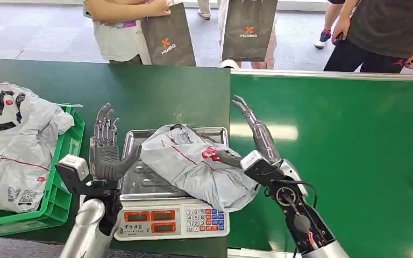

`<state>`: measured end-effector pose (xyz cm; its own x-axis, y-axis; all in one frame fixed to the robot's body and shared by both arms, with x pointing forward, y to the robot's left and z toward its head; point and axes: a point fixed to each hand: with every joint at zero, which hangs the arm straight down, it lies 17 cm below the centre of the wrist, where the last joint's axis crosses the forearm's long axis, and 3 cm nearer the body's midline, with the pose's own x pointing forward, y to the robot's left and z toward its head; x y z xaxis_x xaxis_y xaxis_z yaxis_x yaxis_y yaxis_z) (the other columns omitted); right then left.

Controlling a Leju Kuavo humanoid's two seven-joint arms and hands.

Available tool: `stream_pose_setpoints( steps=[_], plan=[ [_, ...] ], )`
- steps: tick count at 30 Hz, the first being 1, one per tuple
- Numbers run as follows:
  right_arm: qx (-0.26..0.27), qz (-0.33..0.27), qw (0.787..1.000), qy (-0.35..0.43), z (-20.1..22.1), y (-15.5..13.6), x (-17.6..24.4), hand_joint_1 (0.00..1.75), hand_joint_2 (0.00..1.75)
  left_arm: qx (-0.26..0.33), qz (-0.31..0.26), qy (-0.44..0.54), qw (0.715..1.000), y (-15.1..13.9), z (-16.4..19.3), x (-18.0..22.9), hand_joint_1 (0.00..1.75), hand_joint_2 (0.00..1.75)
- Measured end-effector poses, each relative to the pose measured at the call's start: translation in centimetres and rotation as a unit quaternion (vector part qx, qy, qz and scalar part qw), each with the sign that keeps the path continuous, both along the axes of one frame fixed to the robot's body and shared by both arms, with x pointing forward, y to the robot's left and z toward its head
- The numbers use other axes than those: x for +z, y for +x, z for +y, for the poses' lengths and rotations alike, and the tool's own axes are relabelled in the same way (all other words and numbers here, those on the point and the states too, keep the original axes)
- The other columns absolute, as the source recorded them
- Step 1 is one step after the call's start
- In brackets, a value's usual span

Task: Moved the parcel from conveyor to table for the left to box.

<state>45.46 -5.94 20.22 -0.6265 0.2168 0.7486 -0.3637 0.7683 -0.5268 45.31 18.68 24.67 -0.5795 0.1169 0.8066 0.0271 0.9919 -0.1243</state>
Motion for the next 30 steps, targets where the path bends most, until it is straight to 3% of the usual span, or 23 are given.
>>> stream_pose_setpoints(
  steps=[4, 13, 22, 27, 30],
  plan=[
    [-0.002, 0.001, 1.0, 0.007, -0.2, 0.0, 0.1, 0.0, 1.75, 0.0, 0.0, 0.0, 1.0, 0.0, 0.0, 0.0, 0.0, 1.75],
    [-0.015, 0.031, 0.994, 0.101, -2.4, -1.1, 0.4, 0.0, 1.75, 0.002, 0.004, 0.0, 1.0, -0.3, 0.1, -0.6, 0.0, 1.75],
    [-0.09, 0.055, 0.971, 0.217, -8.1, -0.4, 0.9, 0.0, 1.75, -0.004, 0.002, 0.013, 1.0, -0.5, -0.4, -0.6, 0.0, 1.75],
    [-0.113, 0.066, 0.962, 0.242, -9.7, -1.0, 0.2, 0.0, 1.75, 0.034, -0.005, 0.122, 0.992, -0.4, -2.1, -1.0, 0.0, 1.75],
    [-0.117, 0.071, 0.959, 0.248, -10.1, -1.2, -0.2, 0.0, 1.75, 0.018, -0.004, 0.211, 0.977, -0.1, -4.9, -1.9, 0.0, 1.75]
  ],
)
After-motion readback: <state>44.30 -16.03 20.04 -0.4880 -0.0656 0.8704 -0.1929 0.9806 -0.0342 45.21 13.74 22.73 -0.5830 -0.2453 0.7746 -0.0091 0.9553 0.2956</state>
